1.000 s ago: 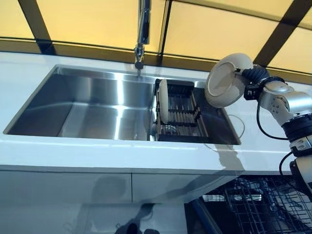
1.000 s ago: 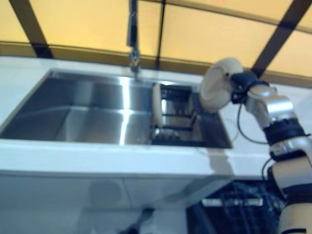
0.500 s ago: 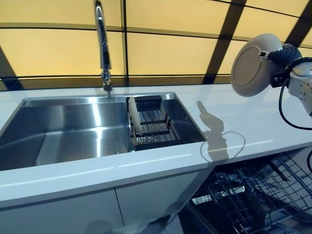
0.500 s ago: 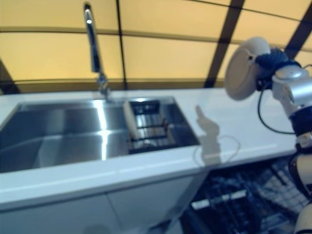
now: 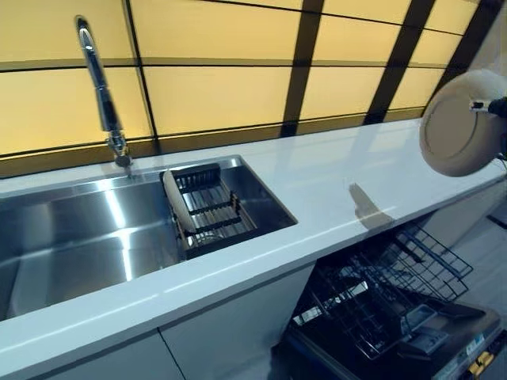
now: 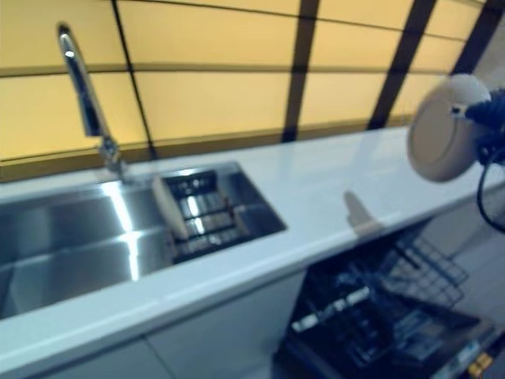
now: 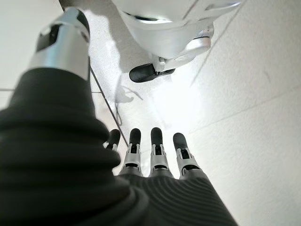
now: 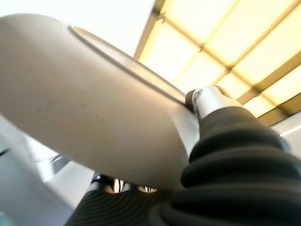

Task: Take plates into dishwasher

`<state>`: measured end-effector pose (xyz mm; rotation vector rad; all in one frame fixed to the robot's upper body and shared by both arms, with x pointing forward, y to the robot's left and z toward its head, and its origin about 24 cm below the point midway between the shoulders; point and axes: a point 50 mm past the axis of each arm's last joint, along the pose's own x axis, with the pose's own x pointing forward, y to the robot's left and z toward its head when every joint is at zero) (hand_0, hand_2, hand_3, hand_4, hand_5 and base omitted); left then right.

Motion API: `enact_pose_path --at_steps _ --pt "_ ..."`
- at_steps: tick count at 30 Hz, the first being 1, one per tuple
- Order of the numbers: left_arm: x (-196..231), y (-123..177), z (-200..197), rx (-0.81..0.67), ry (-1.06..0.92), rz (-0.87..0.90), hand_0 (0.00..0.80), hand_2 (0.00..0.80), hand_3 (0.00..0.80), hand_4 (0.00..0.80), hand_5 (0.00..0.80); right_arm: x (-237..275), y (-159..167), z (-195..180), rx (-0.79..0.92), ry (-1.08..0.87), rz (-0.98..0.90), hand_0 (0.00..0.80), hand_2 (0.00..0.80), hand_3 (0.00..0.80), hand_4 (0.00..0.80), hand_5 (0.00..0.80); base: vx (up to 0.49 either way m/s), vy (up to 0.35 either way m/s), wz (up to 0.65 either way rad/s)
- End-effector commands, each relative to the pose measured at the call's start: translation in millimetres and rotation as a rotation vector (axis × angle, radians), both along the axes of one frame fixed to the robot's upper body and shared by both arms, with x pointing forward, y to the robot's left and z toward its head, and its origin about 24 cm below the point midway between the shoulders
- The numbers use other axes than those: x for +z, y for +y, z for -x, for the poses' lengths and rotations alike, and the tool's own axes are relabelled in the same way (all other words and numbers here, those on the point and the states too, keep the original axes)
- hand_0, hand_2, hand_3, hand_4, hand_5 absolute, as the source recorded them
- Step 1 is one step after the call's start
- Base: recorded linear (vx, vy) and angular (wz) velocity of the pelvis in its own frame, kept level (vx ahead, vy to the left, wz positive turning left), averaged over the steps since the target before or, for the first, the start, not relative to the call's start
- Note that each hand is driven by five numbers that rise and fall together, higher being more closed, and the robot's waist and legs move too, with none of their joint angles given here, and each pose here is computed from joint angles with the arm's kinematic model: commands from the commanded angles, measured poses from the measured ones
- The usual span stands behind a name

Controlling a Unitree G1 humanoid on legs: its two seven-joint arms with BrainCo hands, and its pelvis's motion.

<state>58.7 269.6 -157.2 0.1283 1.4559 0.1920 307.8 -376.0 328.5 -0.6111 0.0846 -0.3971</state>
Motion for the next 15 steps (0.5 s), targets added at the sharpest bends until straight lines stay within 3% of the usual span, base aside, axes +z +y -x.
enact_pose_path --at_steps 1,15 --pt "5.2 19.2 7.1 -0.032 0.039 -0.049 0.000 0.000 0.000 0.000 0.000 29.4 -8.9 20.5 0.008 -0.097 0.084 0.800 0.800 0.800 0.800 0.800 0.006 -0.027 -0.11" --pt "5.7 21.6 9.7 -0.003 0.023 -0.053 0.000 0.000 0.000 0.000 0.000 -67.1 -10.2 33.7 0.199 0.154 0.045 0.800 0.800 0.800 0.800 0.800 -0.012 -0.031 -0.16"
